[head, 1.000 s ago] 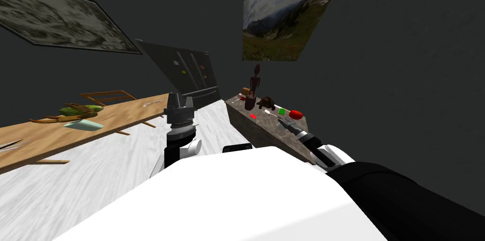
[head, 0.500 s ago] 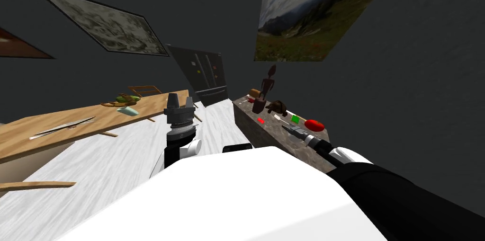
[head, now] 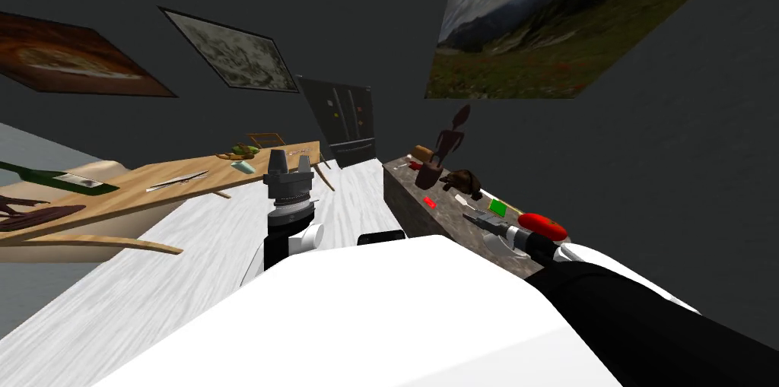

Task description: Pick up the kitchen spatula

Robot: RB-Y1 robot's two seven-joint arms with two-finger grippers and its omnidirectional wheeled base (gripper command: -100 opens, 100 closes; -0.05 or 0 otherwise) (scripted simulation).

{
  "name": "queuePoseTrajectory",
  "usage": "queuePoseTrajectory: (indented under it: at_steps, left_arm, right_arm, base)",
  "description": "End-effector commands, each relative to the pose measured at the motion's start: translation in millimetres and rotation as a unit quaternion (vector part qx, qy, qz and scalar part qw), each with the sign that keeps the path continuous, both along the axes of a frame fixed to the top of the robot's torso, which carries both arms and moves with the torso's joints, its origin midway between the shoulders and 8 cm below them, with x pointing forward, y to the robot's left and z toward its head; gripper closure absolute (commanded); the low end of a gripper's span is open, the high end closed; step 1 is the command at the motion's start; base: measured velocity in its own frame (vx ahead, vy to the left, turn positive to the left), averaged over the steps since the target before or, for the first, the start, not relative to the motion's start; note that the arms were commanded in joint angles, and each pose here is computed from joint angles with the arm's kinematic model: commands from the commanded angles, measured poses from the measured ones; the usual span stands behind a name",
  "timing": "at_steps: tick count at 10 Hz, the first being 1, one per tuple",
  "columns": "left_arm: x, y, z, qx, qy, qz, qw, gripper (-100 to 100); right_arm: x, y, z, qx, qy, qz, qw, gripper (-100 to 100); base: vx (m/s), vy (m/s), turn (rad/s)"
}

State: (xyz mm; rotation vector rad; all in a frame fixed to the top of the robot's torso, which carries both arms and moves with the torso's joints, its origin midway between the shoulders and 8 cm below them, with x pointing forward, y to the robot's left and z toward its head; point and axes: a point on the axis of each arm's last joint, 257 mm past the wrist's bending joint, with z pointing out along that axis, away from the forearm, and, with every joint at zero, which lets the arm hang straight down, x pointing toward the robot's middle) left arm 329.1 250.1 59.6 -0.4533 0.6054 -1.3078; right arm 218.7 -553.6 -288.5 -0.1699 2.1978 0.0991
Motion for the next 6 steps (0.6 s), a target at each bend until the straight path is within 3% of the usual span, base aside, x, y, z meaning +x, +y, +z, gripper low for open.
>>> queuePoseTrajectory:
  at_steps: [1,3,4,6]
  left_arm:
    - [0.0,0.0,0.0,0.000,0.000,0.000,1.0000,0]
    - [0.0,0.0,0.0,0.000,0.000,0.000,1.0000,0]
    - [0.0,0.0,0.0,0.000,0.000,0.000,1.0000,0]
    - [0.0,0.0,0.0,0.000,0.000,0.000,1.0000,0]
  right_arm:
    - [-8.5,-8.1,-6.7,-0.011,0.022,0.001,0.9997,-100]
    - [-50.6,-38.4,-23.6,-0.035,0.095,-0.001,0.9948,-100]
    - [-51.9,-41.5,-23.9,-0.043,0.102,0.003,0.9939,-100]
    - [-96.1,-71.5,-33.7,-0.066,0.175,0.001,0.9823,-100]
  base:
    - [0.056,0.008,0.165]
    - [0.071,0.001,0.324]
    - [0.070,-0.014,0.123]
    - [0.074,-0.007,0.297]
